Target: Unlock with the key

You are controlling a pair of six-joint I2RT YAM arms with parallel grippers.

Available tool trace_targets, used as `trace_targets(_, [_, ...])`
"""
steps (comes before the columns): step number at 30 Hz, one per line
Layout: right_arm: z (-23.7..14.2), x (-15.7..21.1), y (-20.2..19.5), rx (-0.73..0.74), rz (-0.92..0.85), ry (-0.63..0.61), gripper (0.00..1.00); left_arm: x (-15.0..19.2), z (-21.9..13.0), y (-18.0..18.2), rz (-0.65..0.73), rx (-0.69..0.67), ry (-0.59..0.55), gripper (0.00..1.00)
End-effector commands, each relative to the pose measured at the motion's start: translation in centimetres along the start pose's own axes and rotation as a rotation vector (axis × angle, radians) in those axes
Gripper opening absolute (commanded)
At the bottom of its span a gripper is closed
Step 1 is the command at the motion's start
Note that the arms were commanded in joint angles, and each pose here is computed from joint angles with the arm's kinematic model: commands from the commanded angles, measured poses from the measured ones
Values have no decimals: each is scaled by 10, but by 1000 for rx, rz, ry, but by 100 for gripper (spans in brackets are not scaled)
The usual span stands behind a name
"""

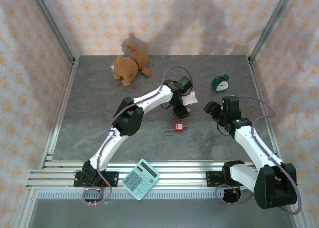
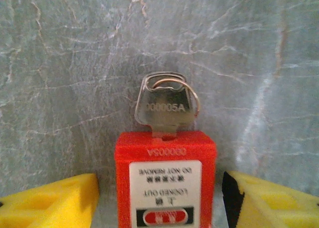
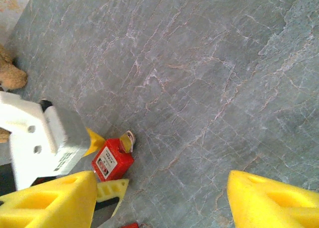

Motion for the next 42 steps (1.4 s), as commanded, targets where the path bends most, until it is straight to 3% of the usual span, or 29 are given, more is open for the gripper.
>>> trace_targets(1, [-4, 0, 0, -19, -19, -17, 69, 11, 8, 0, 9, 6, 85, 65])
trace_targets(14, [-13, -2, 6, -57, -25, -31, 68, 30, 16, -8, 11, 20, 201, 37])
trace_targets(20, [-15, -2, 7, -62, -26, -29, 68, 36, 8, -14, 11, -26, 204, 30])
trace_targets(23, [-16, -2, 8, -66, -24, -27, 68, 29, -6, -10, 5, -125, 132, 24])
trace_targets(34, [-27, -5, 25, -133, -39, -13, 68, 9, -76, -27, 35, -440, -188, 22])
trace_targets(42, [-38, 1, 60, -294, -102, 97, 66, 19, -135, -71, 162, -826, -400, 23])
Point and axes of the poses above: each hand's point on the last joint's axis, 136 mm out from that joint toward the fingers, its own z axis out along the fingers, its own y axis along the line the jaws close on, x = y × z, the point moved 6 cm from there along -z, back along the fingers, and after that the axes turned 8 degrees about z, right-handed, at the moved point
